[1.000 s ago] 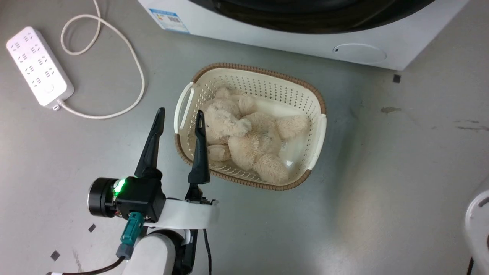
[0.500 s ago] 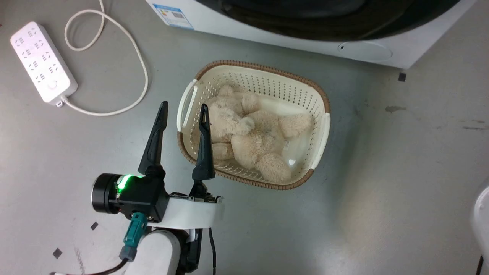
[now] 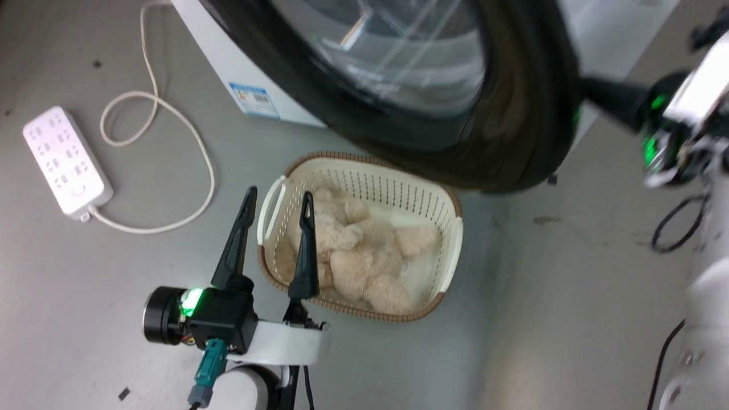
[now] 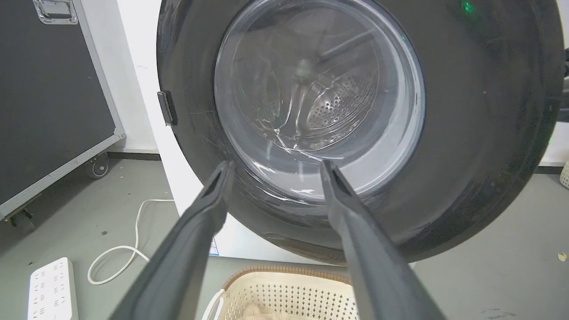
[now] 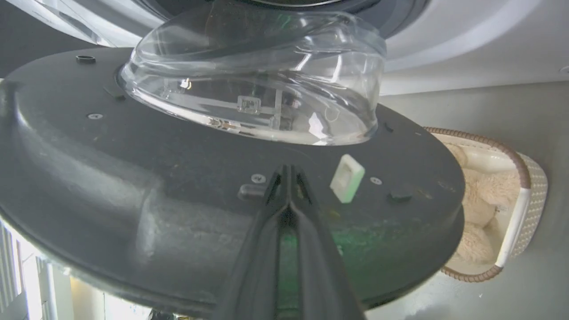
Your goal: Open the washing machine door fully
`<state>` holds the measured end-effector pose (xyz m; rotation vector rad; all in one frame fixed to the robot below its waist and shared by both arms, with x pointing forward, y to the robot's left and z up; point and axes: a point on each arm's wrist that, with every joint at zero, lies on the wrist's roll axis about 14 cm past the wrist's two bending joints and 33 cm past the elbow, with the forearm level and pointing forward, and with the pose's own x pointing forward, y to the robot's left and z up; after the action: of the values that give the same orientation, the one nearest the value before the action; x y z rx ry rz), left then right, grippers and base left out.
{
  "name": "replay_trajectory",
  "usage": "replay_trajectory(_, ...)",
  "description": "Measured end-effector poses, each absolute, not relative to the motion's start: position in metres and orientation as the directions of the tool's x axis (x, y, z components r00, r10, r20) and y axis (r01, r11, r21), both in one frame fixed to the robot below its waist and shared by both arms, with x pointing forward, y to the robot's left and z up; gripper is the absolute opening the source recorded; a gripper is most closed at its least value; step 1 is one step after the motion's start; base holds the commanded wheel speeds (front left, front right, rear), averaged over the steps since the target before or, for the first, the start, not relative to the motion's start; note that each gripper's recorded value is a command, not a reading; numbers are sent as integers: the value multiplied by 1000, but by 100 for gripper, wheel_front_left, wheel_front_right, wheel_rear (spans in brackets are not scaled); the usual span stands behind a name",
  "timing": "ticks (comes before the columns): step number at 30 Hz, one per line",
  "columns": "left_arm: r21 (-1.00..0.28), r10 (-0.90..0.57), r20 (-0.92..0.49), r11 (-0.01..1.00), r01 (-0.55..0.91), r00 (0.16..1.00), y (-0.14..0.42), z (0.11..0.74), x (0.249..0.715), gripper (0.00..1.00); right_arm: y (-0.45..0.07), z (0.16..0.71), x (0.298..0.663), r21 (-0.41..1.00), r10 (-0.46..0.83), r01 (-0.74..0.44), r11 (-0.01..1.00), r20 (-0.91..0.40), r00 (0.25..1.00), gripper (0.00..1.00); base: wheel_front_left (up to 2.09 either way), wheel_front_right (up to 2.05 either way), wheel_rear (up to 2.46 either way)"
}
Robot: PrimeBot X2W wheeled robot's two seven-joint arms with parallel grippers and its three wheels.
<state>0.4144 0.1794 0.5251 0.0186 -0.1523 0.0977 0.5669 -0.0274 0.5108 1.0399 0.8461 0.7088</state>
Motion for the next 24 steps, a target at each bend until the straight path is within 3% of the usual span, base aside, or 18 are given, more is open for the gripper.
replay_trajectory(7,4,95,168,995,-97,981,181,534,391,100,-3,513,513,944,883,-134,303,-224,412,0,0,0,0)
replay_trajectory(8,2,89,171,996,-90,981,180,537,383,100,12,511,487,947,907,-153,282,-211,365,0,0,0,0)
replay_trajectory(12,6,85,174,996,-87,981,181,539,374,100,32,504,451,950,934,-166,265,-210,290,0,0,0,0)
replay_trajectory(21,-6,103,161,995,-104,982,186,536,363,100,76,502,403,961,969,-194,199,-164,182,0,0,0,0)
replay_trajectory(24,-14,103,160,995,-102,982,185,536,362,100,82,502,399,962,971,-196,190,-155,182,0,0,0,0)
